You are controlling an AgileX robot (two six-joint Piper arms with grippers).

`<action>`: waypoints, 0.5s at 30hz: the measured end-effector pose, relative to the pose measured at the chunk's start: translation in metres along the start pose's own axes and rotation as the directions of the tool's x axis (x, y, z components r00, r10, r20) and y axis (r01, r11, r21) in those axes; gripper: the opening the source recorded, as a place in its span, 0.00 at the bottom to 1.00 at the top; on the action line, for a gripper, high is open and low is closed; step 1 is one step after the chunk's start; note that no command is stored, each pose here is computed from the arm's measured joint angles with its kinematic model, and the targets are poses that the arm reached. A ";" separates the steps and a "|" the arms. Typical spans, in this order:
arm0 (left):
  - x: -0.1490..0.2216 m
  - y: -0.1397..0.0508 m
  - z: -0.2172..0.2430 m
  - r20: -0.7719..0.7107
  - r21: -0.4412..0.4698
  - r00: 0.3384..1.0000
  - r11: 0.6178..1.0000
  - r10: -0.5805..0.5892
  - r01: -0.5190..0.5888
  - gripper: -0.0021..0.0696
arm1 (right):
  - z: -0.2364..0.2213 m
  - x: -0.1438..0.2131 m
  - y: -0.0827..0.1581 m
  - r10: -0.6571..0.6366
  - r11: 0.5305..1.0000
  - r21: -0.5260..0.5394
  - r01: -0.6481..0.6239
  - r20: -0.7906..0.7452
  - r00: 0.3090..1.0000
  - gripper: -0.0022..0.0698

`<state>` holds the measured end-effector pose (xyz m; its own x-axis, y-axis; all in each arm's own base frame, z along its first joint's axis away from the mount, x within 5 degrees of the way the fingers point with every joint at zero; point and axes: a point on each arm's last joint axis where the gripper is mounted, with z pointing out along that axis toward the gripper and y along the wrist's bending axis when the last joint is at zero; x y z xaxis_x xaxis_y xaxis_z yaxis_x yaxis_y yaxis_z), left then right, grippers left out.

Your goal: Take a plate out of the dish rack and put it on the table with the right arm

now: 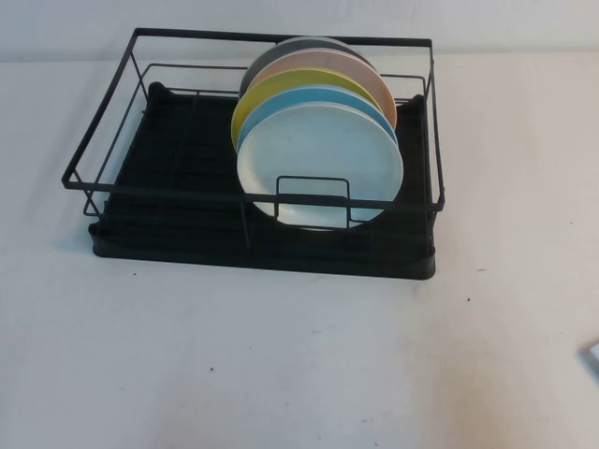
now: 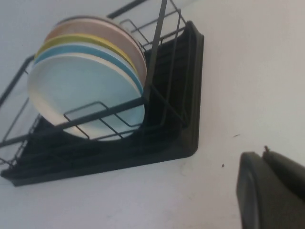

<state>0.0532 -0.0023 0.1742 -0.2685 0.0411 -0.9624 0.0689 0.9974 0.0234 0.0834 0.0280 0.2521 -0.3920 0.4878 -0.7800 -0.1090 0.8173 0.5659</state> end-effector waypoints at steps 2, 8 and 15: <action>0.000 0.000 0.000 0.000 0.000 1.000 1.000 0.000 0.000 0.02 | 0.014 -0.017 0.007 -0.079 0.997 0.008 0.080 -0.073 0.994 0.00; 0.000 0.000 0.000 0.000 0.000 1.000 1.000 0.000 0.000 0.02 | 0.071 -0.068 0.022 -0.260 0.966 -0.048 0.255 -0.197 0.945 0.00; 0.000 0.000 0.000 0.000 0.000 1.000 1.000 0.000 0.000 0.02 | 0.153 -0.105 0.040 -0.384 0.921 -0.168 0.352 -0.238 0.892 0.01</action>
<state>0.0532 -0.0023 0.1742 -0.2685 0.0411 -0.9624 0.0689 0.9974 0.0234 0.2601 0.0562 0.3160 -0.5250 0.0481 -0.8497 -0.3916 0.8728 0.2914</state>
